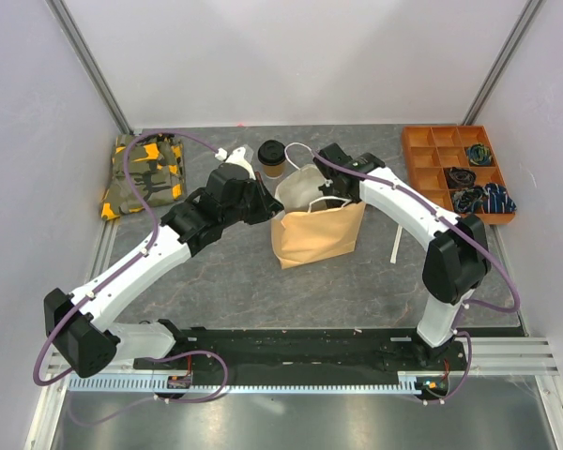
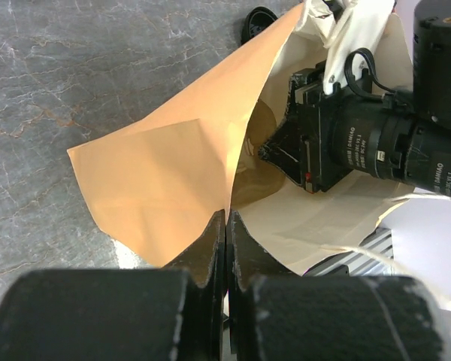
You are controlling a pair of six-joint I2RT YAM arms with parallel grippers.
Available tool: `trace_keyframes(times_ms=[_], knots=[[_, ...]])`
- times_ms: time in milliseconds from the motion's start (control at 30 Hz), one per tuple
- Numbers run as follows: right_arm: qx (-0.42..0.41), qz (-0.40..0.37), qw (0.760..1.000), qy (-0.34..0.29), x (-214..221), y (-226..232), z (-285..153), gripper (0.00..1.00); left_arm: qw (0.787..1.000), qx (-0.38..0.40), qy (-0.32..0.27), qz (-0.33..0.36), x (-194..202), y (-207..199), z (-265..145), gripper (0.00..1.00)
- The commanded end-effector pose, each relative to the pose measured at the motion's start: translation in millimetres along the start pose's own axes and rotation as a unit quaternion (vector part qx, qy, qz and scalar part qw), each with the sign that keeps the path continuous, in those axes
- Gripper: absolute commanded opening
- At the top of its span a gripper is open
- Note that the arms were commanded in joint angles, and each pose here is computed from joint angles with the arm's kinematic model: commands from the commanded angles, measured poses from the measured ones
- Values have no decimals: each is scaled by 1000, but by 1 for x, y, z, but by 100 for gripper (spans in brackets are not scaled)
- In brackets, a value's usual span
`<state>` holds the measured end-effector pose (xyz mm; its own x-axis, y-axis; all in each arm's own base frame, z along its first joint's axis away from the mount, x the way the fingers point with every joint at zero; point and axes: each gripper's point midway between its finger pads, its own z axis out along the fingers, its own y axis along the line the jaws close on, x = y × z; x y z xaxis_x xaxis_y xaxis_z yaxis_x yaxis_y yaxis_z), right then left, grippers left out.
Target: Pack the takeout coffee
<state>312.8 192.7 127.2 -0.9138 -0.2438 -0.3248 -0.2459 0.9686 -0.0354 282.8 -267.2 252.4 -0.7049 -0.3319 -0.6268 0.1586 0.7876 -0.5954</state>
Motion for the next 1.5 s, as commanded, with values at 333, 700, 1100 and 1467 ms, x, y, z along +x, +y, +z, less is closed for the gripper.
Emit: trace_keyframes(times_ms=[333, 700, 1100, 1467], knots=[[-44, 3, 999, 10, -3, 17, -24, 56, 999, -14, -18, 46, -3, 9, -2, 2], [-62, -2, 997, -40, -22, 19, -54, 76, 998, -32, -4, 47, 3, 16, 2, 2], [-69, -11, 993, -92, -38, 22, -83, 78, 998, -34, -5, 56, 0, 15, 2, 2], [-81, -30, 986, -144, -49, 20, -117, 80, 997, -43, -6, 71, -2, 18, 1, 2]])
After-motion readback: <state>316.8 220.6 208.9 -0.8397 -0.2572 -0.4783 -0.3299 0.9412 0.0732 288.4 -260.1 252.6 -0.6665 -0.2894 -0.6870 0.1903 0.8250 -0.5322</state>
